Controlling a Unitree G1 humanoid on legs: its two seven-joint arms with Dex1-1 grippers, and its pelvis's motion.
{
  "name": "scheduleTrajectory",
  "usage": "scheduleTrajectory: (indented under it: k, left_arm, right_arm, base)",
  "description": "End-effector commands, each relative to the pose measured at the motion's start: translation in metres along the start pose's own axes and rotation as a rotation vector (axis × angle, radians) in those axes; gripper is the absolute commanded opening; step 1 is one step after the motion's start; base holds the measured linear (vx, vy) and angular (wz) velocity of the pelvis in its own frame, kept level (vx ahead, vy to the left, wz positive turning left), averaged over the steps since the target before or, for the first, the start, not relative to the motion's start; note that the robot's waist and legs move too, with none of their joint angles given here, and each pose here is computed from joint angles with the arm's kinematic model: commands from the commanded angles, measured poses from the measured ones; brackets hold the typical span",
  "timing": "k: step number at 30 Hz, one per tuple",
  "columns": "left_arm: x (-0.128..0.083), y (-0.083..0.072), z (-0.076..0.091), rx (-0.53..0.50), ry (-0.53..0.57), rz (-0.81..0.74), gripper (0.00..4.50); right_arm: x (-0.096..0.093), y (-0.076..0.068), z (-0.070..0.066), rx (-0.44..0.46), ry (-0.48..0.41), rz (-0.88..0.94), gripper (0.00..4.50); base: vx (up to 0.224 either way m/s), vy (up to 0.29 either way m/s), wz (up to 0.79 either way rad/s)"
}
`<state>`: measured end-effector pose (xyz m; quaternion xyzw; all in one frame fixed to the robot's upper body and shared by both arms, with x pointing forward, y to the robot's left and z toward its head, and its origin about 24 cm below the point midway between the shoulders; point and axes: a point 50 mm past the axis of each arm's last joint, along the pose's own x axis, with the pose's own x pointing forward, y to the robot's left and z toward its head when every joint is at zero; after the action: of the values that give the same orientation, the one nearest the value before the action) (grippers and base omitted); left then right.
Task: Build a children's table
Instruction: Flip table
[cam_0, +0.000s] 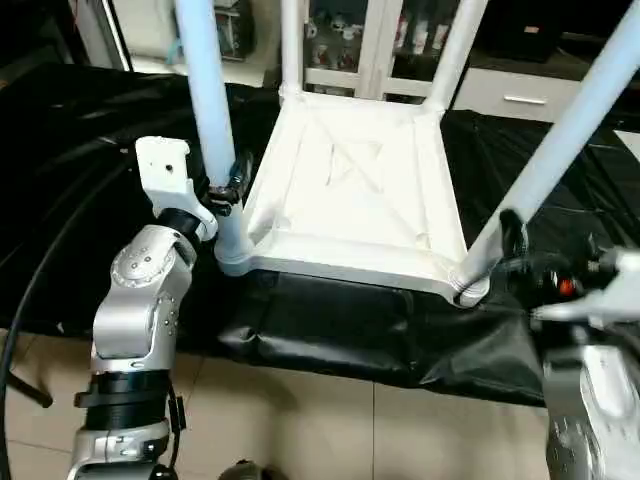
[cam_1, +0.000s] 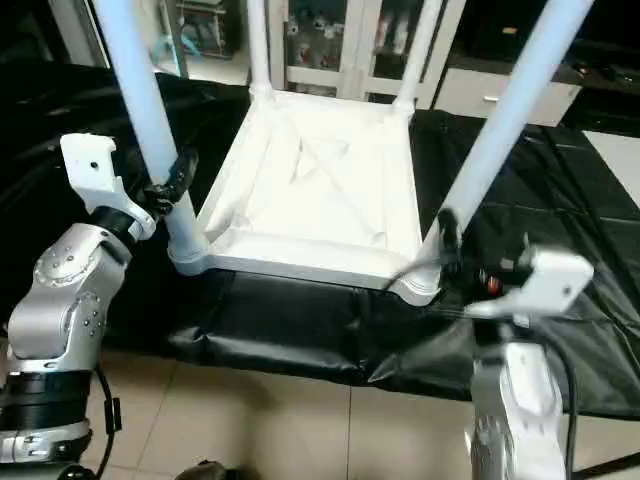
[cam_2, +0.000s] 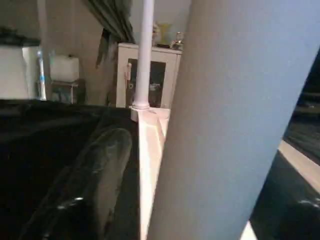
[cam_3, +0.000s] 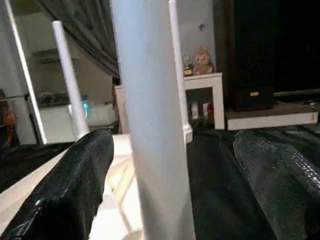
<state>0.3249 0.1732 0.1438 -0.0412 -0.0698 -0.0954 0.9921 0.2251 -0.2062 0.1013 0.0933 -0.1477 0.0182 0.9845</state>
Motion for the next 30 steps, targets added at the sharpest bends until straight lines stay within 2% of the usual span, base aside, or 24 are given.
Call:
scheduleTrajectory:
  k: [1, 2, 3, 4, 5, 6, 7, 8, 10, 14, 16, 18, 20, 22, 25, 30]
  left_arm:
    - [0.001, 0.002, 0.005, -0.015, -0.009, 0.032, 3.15]
    - [0.001, 0.002, 0.005, -0.028, -0.005, 0.037, 3.15]
    - [0.002, 0.002, 0.005, -0.029, -0.005, 0.038, 2.95]
    - [0.002, 0.002, 0.005, -0.032, -0.002, 0.042, 2.95]
    - [0.004, 0.001, 0.004, -0.047, 0.012, 0.049, 2.95]
    - [0.004, 0.001, 0.004, -0.048, 0.012, 0.049, 2.89]
    - [0.005, -0.001, 0.003, -0.058, 0.023, 0.047, 2.83]
    - [0.005, -0.001, 0.003, -0.068, 0.026, 0.049, 2.64]
    - [0.006, -0.002, 0.002, -0.083, 0.03, 0.055, 2.51]
    - [0.009, 0.0, -0.002, -0.233, 0.041, 0.124, 2.24]
    - [0.01, -0.001, -0.002, -0.274, 0.034, 0.14, 2.22]
    - [0.011, -0.003, -0.002, -0.346, 0.025, 0.156, 2.22]
    - [0.013, -0.008, -0.002, -0.46, 0.01, 0.16, 2.22]
    - [0.014, -0.011, -0.001, -0.519, 0.0, 0.16, 2.22]
    - [0.016, -0.013, 0.0, -0.579, -0.009, 0.184, 2.22]
    - [0.016, -0.017, 0.001, -0.576, -0.01, 0.172, 2.16]
  right_arm:
    - [-0.004, 0.011, 0.001, 0.033, 0.02, 0.084, 4.2]
    - [-0.007, 0.017, -0.003, 0.047, 0.057, 0.154, 4.2]
    - [-0.008, 0.018, -0.003, 0.049, 0.062, 0.165, 4.2]
    - [-0.011, 0.022, -0.006, 0.055, 0.083, 0.207, 4.2]
    - [-0.019, 0.033, -0.016, 0.137, 0.179, 0.313, 4.2]
    - [-0.019, 0.033, -0.016, 0.14, 0.182, 0.316, 4.2]
    - [-0.024, 0.037, -0.027, 0.146, 0.282, 0.355, 4.2]
    - [-0.025, 0.038, -0.03, 0.133, 0.304, 0.372, 4.2]
    - [-0.025, 0.04, -0.031, 0.112, 0.308, 0.395, 4.2]
    - [-0.008, 0.036, -0.041, 0.11, 0.335, 0.273, 4.2]
    - [-0.006, 0.035, -0.042, 0.144, 0.352, 0.249, 4.2]
    - [-0.003, 0.034, -0.044, 0.179, 0.359, 0.241, 4.2]
    - [0.0, 0.036, -0.047, 0.219, 0.376, 0.254, 4.2]
    - [0.001, 0.038, -0.048, 0.224, 0.381, 0.275, 4.2]
    - [0.003, 0.042, -0.047, 0.22, 0.38, 0.306, 4.2]
    - [0.01, 0.042, -0.044, 0.241, 0.351, 0.299, 4.2]
  base:
    - [0.0, 0.0, 0.0]
    - [0.0, 0.0, 0.0]
    - [0.0, 0.0, 0.0]
    - [0.0, 0.0, 0.0]
    - [0.0, 0.0, 0.0]
    - [0.0, 0.0, 0.0]
    - [0.0, 0.0, 0.0]
    - [0.0, 0.0, 0.0]
    - [0.0, 0.0, 0.0]
    - [0.0, 0.0, 0.0]
    - [0.0, 0.0, 0.0]
    - [0.0, 0.0, 0.0]
    - [0.0, 0.0, 0.0]
    - [0.0, 0.0, 0.0]
    - [0.0, 0.0, 0.0]
    - [0.0, 0.0, 0.0]
